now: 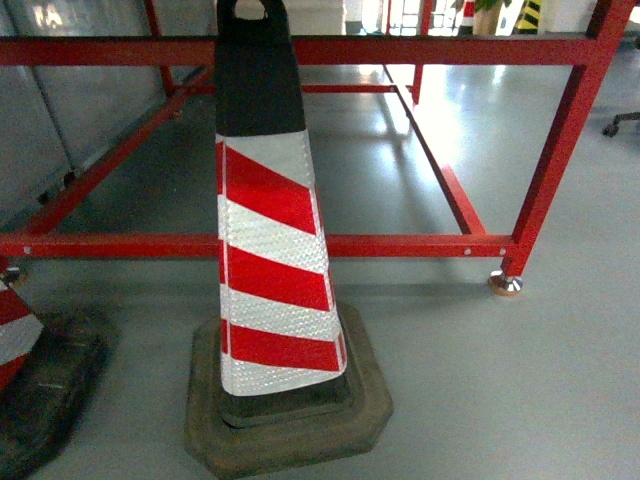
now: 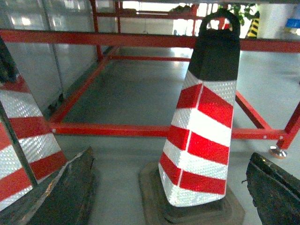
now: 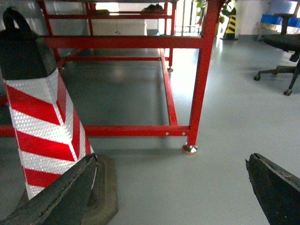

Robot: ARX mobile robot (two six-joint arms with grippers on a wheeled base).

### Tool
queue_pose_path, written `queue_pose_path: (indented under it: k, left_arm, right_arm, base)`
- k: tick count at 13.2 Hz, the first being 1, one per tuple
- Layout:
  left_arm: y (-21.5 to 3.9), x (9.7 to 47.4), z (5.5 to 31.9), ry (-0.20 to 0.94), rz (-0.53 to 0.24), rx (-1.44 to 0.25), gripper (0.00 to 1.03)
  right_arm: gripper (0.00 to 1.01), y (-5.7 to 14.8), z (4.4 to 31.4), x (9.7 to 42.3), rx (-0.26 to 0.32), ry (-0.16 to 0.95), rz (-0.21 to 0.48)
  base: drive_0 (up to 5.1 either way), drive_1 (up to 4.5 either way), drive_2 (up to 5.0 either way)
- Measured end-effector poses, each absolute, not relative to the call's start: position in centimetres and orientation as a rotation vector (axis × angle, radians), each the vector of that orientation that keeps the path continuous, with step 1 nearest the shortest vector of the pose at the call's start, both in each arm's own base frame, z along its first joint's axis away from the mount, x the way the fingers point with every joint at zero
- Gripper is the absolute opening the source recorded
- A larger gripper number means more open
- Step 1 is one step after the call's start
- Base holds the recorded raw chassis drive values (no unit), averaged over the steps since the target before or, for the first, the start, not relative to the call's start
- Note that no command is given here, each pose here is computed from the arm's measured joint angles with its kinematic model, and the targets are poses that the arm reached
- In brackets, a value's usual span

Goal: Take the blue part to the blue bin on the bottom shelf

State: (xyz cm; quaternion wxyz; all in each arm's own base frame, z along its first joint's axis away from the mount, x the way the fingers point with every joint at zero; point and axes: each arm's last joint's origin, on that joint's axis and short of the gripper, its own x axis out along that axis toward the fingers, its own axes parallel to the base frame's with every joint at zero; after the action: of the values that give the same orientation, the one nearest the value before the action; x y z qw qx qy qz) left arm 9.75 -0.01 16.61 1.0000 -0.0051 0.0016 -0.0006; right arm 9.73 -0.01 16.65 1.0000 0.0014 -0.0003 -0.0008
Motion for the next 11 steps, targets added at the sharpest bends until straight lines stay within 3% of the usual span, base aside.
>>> queue_pose_path:
  k: [11]
  left_arm:
    - [0.0, 9.75, 16.63, 0.001, 0.0, -0.003, 0.98]
  right_arm:
    - [0.98, 0.0, 16.65, 9.73, 0.003, -0.001, 0.0]
  base:
    - [0.0, 0.0, 0.0]
